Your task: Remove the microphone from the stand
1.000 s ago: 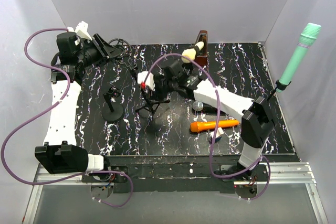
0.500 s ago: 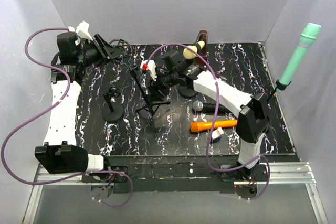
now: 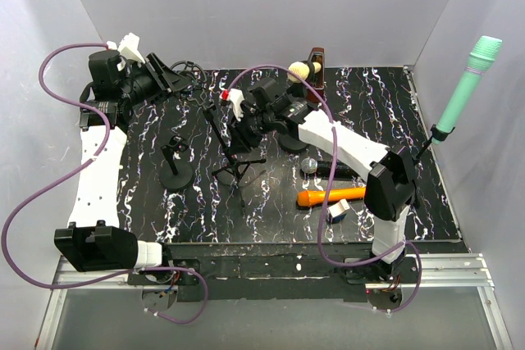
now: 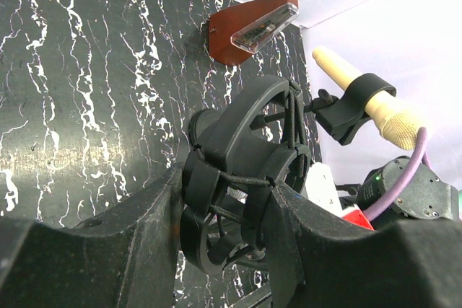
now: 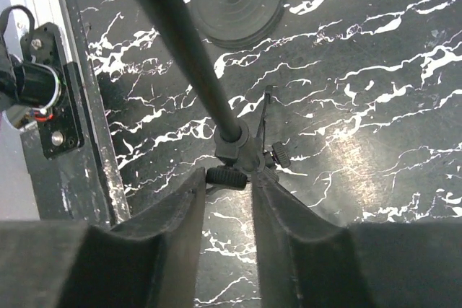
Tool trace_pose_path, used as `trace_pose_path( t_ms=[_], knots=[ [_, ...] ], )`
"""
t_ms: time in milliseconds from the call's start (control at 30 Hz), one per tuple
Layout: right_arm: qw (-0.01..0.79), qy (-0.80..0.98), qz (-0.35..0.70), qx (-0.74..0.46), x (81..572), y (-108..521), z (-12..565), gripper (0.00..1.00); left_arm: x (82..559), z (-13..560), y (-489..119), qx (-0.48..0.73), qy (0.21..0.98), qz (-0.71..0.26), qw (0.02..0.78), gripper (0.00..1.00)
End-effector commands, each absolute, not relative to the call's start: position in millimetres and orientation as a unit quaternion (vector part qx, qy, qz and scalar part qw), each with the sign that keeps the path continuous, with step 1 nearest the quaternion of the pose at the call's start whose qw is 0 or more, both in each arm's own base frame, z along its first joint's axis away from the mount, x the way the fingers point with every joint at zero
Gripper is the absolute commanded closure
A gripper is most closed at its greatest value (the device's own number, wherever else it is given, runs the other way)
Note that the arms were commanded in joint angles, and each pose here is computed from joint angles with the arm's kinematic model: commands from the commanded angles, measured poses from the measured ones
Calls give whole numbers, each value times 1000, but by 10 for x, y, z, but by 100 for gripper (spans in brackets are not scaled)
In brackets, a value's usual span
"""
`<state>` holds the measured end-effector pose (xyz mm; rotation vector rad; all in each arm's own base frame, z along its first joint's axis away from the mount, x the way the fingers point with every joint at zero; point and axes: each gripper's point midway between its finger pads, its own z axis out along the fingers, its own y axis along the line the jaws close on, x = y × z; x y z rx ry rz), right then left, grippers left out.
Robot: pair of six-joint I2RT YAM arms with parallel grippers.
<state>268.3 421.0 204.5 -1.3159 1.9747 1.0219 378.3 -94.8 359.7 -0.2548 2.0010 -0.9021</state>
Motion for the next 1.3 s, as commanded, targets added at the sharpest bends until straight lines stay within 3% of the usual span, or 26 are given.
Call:
trace_pose_path(
  t_ms=[0,167,300,567,733,900,1033,1267],
  knots=[
    [296,738,370,-479,2878,4277,2088,69,3634,3438,-1015,-113,827,-374,403,100],
    [276,738,363,-498,2843,4230,1859,81,3640,3431,-1010,-114,828,-373,404,100],
    [298,707,335,-546,2823,4173,1780,98,3653,3420,-992,-119,829,-368,404,100],
    [525,463,115,-705,3143,4167,1934,99,3661,3362,-996,-129,831,-370,395,100],
    [563,378,33,-735,3292,4194,1932,99,3673,3315,-1006,-130,833,-372,389,100],
    [545,425,27,-722,3352,4095,1795,91,3688,3329,-1018,-128,830,-375,392,100],
    [540,513,-2,-667,3593,3949,1731,66,3683,3329,-1015,-130,831,-374,392,100],
    [507,564,16,-652,3557,3843,1602,47,3700,3327,-1018,-128,830,-375,392,100]
  ],
)
